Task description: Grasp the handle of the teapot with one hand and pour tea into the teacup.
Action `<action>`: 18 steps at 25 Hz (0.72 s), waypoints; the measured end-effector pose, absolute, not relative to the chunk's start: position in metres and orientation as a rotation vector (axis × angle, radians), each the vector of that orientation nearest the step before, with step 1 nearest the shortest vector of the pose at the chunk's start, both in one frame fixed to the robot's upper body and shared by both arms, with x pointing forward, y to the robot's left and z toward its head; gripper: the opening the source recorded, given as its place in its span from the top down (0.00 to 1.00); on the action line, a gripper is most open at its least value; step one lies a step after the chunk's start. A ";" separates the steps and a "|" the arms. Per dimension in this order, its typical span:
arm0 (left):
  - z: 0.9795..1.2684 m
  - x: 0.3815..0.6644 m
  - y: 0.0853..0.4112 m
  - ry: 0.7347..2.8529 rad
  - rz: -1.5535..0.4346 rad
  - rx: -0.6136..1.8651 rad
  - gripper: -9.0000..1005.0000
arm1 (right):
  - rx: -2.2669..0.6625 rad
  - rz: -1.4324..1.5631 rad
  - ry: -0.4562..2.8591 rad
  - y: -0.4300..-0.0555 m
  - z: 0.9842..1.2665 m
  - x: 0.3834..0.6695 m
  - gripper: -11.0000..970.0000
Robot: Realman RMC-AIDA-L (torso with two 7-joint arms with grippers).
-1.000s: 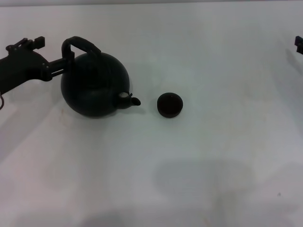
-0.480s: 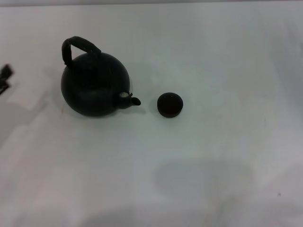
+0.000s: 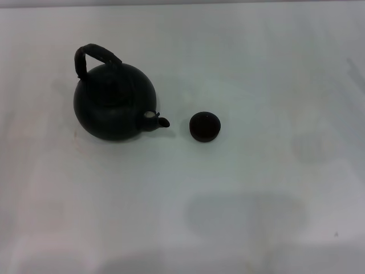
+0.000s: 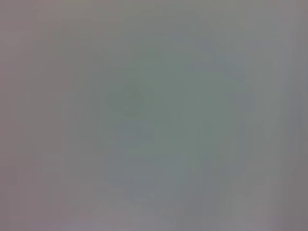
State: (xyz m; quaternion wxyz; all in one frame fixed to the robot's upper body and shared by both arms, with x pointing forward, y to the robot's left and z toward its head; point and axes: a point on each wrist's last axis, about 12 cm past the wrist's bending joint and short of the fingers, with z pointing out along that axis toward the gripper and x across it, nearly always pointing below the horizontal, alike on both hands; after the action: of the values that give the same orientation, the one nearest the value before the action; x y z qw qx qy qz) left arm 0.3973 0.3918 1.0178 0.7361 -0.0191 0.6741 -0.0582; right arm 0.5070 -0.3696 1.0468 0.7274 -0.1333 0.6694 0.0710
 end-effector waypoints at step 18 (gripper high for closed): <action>1.021 0.429 0.392 1.436 0.123 0.005 0.14 | -0.062 0.193 1.589 -0.340 0.999 0.453 0.13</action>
State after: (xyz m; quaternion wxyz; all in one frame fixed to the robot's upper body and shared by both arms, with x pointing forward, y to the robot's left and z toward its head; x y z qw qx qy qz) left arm 0.4290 0.3917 1.0207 0.7514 0.0022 0.6574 0.0564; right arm 0.4527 -0.3404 0.9992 0.6960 -0.0280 0.7123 0.0867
